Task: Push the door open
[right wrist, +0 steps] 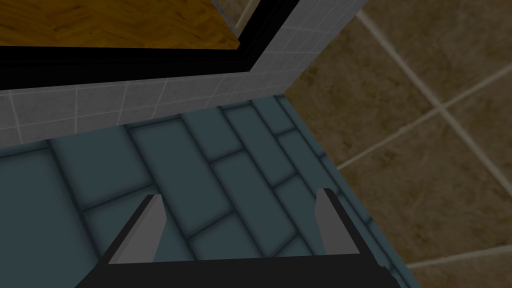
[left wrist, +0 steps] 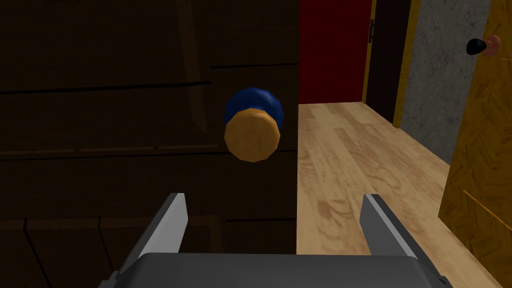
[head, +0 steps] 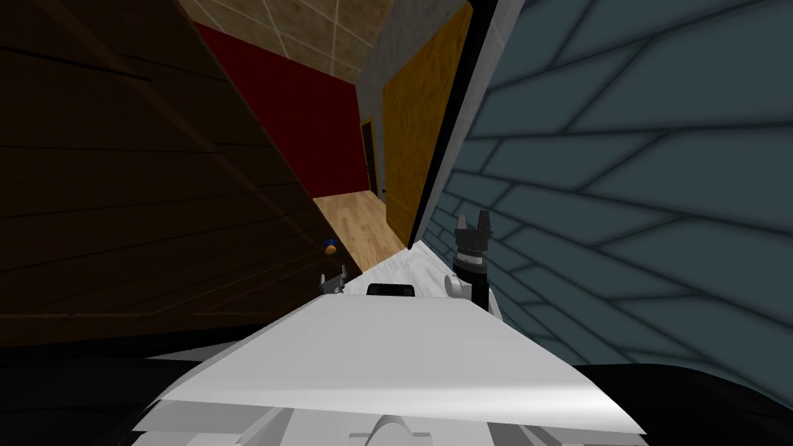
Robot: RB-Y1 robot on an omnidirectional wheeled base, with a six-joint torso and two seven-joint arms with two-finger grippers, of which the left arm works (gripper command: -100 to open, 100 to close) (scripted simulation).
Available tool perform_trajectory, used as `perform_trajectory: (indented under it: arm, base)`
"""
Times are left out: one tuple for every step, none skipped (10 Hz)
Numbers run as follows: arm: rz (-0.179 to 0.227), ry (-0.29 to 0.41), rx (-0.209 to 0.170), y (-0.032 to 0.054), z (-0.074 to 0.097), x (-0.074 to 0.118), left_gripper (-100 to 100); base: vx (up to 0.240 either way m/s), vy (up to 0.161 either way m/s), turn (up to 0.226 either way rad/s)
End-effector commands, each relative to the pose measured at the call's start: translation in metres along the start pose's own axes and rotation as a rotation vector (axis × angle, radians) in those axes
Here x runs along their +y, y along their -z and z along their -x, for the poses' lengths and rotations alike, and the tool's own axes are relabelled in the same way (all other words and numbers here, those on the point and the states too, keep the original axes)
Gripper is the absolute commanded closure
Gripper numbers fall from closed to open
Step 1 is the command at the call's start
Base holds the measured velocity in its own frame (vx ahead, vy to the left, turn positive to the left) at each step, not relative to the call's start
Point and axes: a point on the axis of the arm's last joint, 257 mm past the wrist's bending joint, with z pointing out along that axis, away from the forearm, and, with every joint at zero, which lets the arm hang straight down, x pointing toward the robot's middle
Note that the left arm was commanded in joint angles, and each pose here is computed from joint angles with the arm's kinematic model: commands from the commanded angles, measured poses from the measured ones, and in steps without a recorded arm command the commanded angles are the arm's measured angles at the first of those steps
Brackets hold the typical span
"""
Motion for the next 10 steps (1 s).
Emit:
perform_trajectory:
  arm:
    - [-0.021,0.015,-0.018,0.0069,0.009,-0.009,-100]
    - [-0.035,0.023,-0.03,0.0107,0.015,-0.016,-100]
    - [-0.047,0.03,-0.039,0.0138,0.019,-0.021,-100]
    - [-0.038,0.024,-0.034,0.0128,0.017,-0.02,-100]
    - [-0.042,0.015,-0.007,-0.0024,0.012,-0.023,-100]
    - [-0.044,0.009,0.007,-0.011,0.01,-0.024,-100]
    - [-0.048,0.002,0.021,-0.0205,0.007,-0.025,-100]
    - [-0.053,-0.004,0.036,-0.0307,0.004,-0.027,-100]
    - [-0.052,-0.009,0.048,-0.0402,0.002,-0.024,-100]
    - [-0.064,-0.012,0.052,-0.0424,0.0,-0.029,-100]
  base:
    - [0.064,0.089,-0.099]
    - [0.076,0.078,-0.117]
    - [0.072,0.089,-0.129]
    - [0.027,0.044,-0.027]
    - [-0.01,0.022,-0.102]
    - [-0.026,0.035,-0.137]
    - [-0.041,0.042,-0.088]
    - [-0.042,0.05,-0.076]
    - [-0.042,0.047,-0.101]
    - [-0.031,0.031,-0.056]
